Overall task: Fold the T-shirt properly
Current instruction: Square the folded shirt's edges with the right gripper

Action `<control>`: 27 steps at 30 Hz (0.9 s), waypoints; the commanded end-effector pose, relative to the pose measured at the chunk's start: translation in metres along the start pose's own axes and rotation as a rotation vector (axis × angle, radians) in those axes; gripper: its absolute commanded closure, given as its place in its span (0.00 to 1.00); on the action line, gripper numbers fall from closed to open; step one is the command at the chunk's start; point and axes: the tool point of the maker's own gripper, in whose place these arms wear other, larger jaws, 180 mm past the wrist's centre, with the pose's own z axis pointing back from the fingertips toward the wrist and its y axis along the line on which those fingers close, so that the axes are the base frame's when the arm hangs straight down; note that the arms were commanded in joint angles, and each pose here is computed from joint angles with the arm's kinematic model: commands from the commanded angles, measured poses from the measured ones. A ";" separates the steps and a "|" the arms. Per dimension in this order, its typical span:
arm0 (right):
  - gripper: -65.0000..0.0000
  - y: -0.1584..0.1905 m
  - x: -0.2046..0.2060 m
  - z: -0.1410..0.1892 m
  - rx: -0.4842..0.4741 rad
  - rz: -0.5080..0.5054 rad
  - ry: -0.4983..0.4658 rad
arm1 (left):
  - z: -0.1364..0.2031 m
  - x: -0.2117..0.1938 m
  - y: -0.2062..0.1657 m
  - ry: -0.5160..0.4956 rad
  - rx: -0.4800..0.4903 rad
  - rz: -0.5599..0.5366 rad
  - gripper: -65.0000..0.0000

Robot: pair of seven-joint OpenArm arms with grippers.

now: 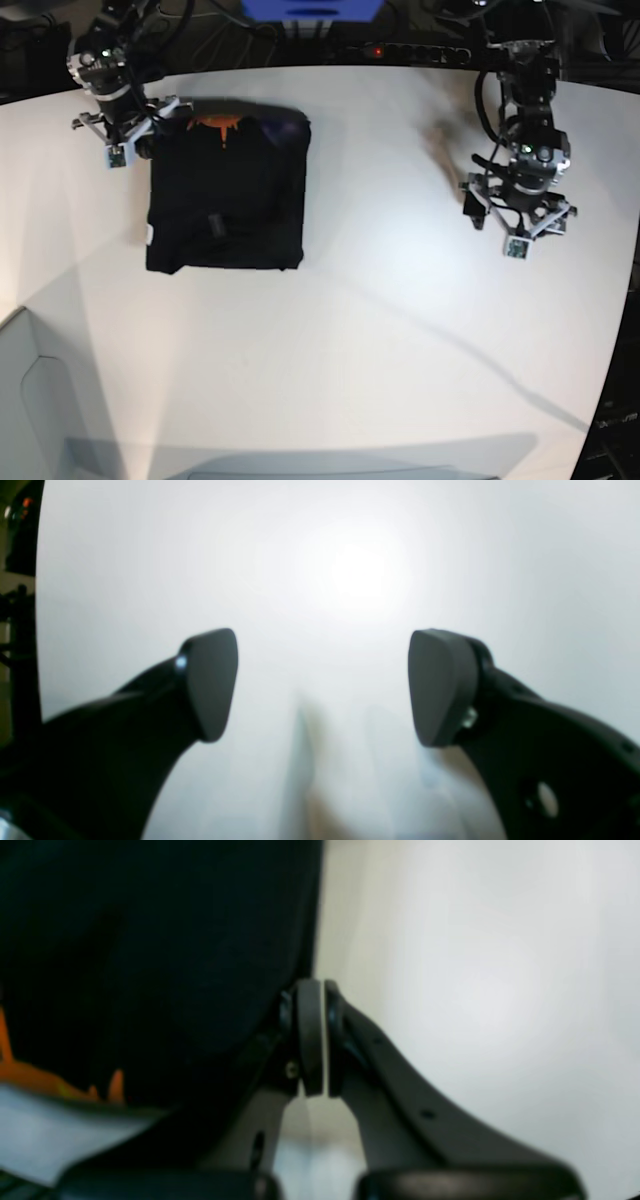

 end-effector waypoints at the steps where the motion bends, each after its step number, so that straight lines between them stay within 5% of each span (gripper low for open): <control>1: 1.00 0.006 0.009 0.003 0.023 0.009 -0.040 | 0.004 0.009 0.006 -0.036 0.016 -0.006 0.22; 7: 1.00 0.006 0.007 0.004 0.021 0.007 -0.035 | 0.013 -0.009 -0.001 -0.006 0.004 -0.023 0.22; 12: 1.00 -0.036 0.005 0.014 -0.101 -0.032 -0.039 | 0.031 -0.022 -0.009 0.004 -0.008 -0.049 0.23; 19: 1.00 -0.059 -0.003 0.038 -0.181 -0.032 -0.026 | 0.061 -0.051 -0.023 0.045 -0.037 -0.093 0.65; 27: 1.00 -0.036 0.037 0.044 -0.060 -0.143 -0.217 | 0.076 -0.093 -0.014 0.140 0.010 0.005 0.68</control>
